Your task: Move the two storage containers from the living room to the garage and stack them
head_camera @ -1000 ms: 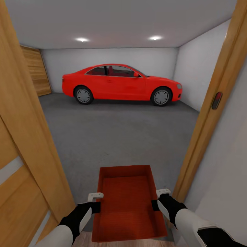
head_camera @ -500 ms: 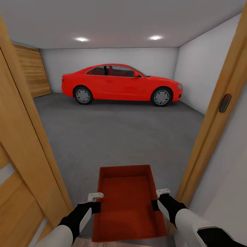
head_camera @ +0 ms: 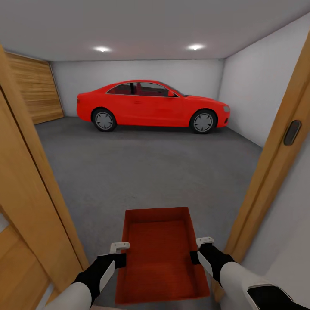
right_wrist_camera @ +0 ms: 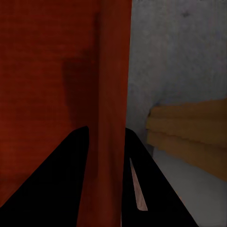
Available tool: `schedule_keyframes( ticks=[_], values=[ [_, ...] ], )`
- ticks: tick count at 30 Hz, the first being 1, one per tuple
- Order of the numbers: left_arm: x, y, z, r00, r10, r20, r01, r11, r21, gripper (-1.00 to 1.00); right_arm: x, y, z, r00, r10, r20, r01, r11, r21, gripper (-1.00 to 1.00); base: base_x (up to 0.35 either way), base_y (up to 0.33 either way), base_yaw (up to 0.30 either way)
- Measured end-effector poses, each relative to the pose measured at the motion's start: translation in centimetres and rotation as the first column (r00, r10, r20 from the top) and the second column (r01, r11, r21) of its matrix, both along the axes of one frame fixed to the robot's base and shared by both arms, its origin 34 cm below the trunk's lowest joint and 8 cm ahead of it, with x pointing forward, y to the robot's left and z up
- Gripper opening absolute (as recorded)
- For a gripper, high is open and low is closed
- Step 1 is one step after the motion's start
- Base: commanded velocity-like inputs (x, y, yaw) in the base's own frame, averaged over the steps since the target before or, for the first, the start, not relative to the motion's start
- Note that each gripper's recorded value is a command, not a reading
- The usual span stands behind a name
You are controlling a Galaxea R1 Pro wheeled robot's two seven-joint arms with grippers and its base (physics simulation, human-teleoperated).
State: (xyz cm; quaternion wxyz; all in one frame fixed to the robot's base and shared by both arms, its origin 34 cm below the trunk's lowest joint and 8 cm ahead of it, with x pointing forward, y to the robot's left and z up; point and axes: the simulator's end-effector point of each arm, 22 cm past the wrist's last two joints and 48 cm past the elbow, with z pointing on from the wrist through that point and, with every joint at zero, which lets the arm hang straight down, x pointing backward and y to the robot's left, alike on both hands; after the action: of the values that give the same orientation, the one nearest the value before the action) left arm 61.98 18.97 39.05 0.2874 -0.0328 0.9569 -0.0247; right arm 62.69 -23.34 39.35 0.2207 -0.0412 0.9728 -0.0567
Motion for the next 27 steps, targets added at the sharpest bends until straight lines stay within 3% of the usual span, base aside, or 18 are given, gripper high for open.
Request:
schedule_keyframes(
  ticks=[27],
  values=[
    [0.02,-0.01,0.01,1.000,-0.001,0.000,0.001,1.000,0.000,-1.00,0.00,0.00,-0.01,1.000,0.000,0.000,0.000,1.000,0.000,-1.00,0.071,0.033,0.000]
  ],
)
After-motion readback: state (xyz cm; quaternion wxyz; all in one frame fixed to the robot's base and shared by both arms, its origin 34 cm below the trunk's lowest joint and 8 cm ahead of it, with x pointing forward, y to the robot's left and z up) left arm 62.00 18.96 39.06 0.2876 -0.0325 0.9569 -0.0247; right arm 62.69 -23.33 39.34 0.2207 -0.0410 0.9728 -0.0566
